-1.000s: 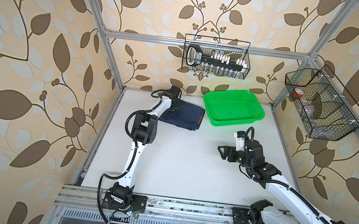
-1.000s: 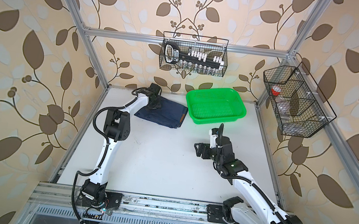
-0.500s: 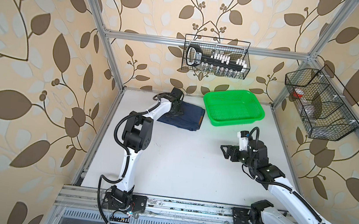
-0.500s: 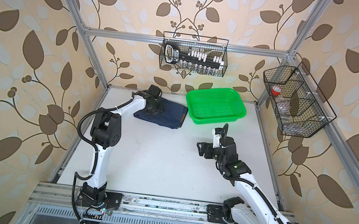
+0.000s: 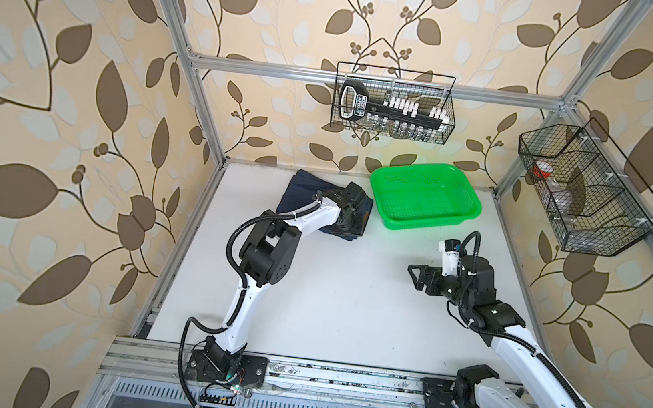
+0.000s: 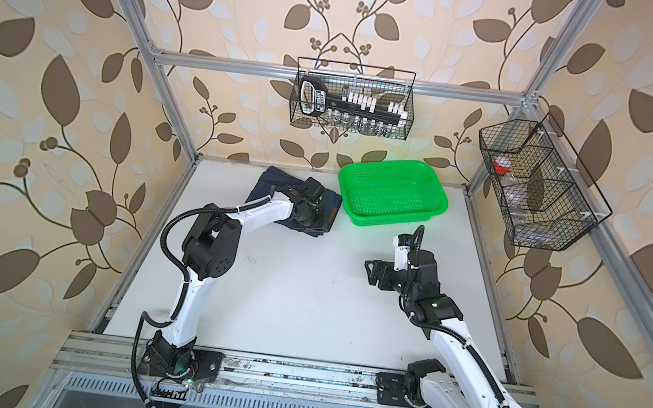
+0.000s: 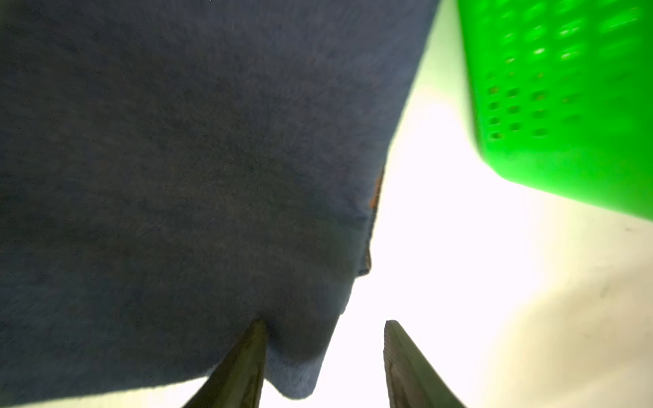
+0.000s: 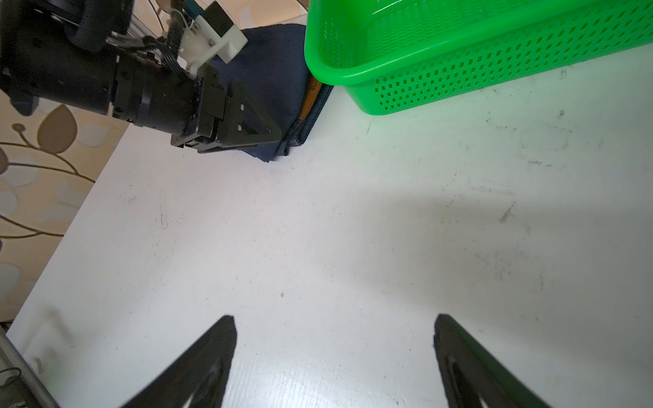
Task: Fold and stack the trousers
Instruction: 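Slide the folded jeans with the left gripper to beside the green basket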
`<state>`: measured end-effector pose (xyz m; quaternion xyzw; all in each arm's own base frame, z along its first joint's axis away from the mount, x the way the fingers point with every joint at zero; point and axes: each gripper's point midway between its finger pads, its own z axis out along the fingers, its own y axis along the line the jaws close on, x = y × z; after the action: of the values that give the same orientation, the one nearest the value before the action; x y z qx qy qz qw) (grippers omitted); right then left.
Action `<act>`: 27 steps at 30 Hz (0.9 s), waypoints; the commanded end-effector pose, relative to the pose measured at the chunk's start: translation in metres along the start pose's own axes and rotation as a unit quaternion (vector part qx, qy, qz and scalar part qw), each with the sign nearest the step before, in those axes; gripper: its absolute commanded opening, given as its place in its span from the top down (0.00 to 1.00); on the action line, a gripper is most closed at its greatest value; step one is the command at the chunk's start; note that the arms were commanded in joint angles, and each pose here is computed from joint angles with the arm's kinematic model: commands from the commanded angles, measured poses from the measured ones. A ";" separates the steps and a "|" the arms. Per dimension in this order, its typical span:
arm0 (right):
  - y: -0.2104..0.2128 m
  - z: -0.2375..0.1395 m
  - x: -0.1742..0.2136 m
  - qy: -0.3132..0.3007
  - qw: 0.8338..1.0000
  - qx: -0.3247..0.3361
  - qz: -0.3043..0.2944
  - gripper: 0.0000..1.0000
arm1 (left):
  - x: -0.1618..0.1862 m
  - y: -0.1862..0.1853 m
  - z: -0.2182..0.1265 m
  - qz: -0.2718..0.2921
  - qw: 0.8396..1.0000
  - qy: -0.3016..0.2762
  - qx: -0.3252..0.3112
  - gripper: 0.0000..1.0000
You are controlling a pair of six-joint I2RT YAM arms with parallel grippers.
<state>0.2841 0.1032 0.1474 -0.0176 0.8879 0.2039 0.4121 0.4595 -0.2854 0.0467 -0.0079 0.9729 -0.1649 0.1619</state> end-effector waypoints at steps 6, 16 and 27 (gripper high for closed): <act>0.005 -0.004 -0.007 -0.006 1.000 -0.012 -0.012 0.12 | -0.037 0.026 0.031 -0.011 1.000 -0.016 -0.020 0.46; 0.002 -0.002 -0.012 -0.011 1.000 -0.011 -0.015 0.11 | -0.072 0.007 -0.013 0.024 0.998 -0.052 0.011 0.41; -0.040 -0.002 -0.049 -0.079 0.995 0.053 -0.013 0.00 | -0.034 0.029 -0.119 0.109 0.990 -0.090 -0.013 0.23</act>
<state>0.3082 0.0722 0.1514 0.0113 0.8782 0.1784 0.4437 0.4660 -0.2435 0.1082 0.0532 0.9622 -0.1536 0.2187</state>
